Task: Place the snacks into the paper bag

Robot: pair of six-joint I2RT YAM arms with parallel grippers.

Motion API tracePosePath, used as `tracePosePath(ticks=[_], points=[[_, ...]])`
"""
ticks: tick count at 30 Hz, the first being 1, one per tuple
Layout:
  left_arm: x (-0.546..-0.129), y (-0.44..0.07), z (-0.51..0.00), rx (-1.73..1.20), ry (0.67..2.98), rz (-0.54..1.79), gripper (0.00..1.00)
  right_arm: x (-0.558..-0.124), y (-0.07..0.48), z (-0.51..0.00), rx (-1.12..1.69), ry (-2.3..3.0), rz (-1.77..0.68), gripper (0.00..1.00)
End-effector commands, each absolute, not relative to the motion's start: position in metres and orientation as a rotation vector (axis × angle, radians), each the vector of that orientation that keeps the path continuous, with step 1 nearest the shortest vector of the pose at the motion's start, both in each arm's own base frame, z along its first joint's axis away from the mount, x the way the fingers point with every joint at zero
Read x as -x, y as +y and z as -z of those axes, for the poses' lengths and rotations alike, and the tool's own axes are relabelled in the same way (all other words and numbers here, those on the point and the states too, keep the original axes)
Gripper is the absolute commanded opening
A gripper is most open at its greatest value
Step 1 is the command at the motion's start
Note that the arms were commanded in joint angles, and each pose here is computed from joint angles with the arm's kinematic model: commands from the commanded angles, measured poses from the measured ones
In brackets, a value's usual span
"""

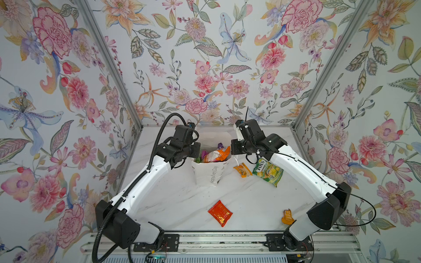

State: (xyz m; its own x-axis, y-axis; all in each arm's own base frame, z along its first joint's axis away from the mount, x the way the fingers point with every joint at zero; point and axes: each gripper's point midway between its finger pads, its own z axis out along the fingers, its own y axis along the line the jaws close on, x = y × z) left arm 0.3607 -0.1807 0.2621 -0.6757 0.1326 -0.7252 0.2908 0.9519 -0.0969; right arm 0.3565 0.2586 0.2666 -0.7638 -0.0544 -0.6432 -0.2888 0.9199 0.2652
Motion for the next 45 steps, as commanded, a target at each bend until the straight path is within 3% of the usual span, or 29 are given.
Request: tracePosePath(ticks=[1,11,18,27,41,45], points=[[-0.361,-0.182,-0.283,-0.303,2.241,0.268,0.0,-0.369,0.252,-0.282,0.156,2.335,-0.514,0.0],[-0.363,-0.192,-0.299,-0.319,2.2,0.278,0.0,-0.347,0.304,-0.308,0.349,2.267,-0.636,0.0],[-0.363,-0.191,-0.282,-0.31,2.243,0.268,0.0,-0.342,0.3,-0.302,0.358,2.279,-0.623,0.02],[-0.359,-0.181,-0.28,-0.3,2.192,0.232,0.0,-0.346,0.278,-0.307,0.293,2.269,-0.61,0.38],[-0.357,-0.172,-0.277,-0.31,2.152,0.181,0.0,-0.318,0.223,-0.371,0.209,2.079,-0.545,0.99],[-0.356,-0.168,-0.278,-0.31,2.139,0.163,0.0,-0.317,0.185,-0.367,0.112,2.05,-0.461,0.99]])
